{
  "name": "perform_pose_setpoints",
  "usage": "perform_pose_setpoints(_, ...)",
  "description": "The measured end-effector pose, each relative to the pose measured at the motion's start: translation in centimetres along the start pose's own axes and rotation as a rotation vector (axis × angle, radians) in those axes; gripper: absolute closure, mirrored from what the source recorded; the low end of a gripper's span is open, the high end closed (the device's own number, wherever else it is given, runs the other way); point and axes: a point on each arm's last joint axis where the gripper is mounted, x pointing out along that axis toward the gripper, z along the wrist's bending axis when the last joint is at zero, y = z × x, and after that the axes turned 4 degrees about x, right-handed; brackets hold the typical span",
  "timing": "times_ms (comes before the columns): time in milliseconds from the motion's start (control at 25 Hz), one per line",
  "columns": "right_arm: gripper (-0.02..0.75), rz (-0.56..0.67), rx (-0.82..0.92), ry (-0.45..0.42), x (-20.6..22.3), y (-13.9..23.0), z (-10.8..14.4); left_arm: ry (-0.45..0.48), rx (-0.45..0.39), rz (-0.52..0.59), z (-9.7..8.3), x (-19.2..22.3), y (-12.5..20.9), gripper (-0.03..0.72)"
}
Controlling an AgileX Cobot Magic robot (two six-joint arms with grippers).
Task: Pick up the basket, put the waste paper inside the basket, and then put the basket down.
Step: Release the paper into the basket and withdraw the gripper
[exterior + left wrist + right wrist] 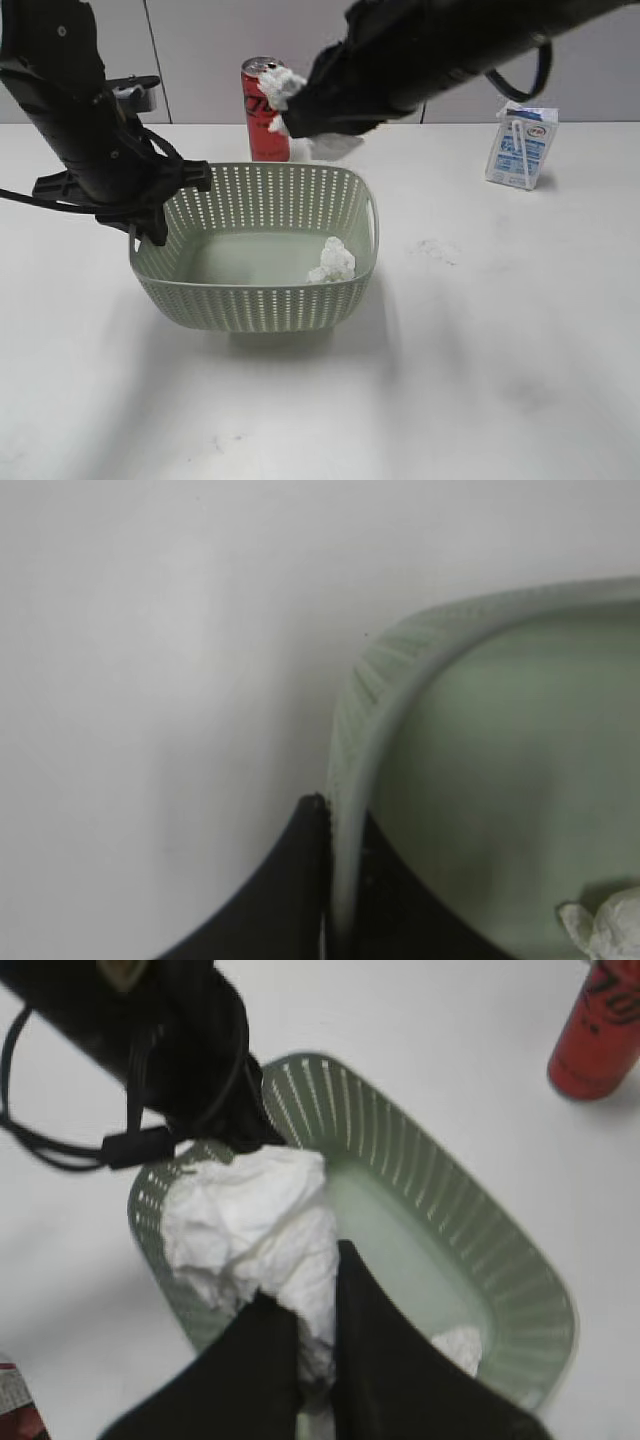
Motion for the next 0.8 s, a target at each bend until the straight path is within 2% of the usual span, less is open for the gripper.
perform_pose_setpoints(120, 0.683, 0.02, 0.014, -0.012, 2.8, -0.9, -0.7, 0.001, -0.001, 0.003, 0.0, 0.0, 0.0, 0.688)
perform_pose_setpoints(200, 0.589, 0.083, 0.027, -0.026, 4.9, -0.5, -1.1, 0.0, -0.001, 0.006, 0.0, 0.0, 0.1, 0.688)
perform_pose_setpoints(400, 0.155, 0.236, 0.057, -0.051, 8.6, 1.9, -2.1, 0.0, -0.002, 0.008, 0.0, 0.0, 0.1, 0.688)
perform_pose_setpoints(480, 0.117, 0.239, 0.056, -0.053, 8.6, 1.9, -2.1, 0.0, -0.002, 0.009, 0.0, 0.0, 0.1, 0.688)
perform_pose_setpoints(640, 0.113, 0.24, 0.067, -0.017, 6.8, 0.3, -2.5, -0.002, -0.002, 0.017, 0.0, 0.0, 0.2, 0.688)
perform_pose_setpoints(760, 0.113, 0.291, 0.097, 0.056, 4.6, -1.3, -4.8, -0.003, -0.002, 0.021, 0.0, 0.0, 0.2, 0.688)
perform_pose_setpoints(800, 0.115, 0.319, 0.134, 0.085, 3.6, -1.6, -6.4, -0.002, -0.002, 0.02, 0.0, 0.0, 0.2, 0.688)
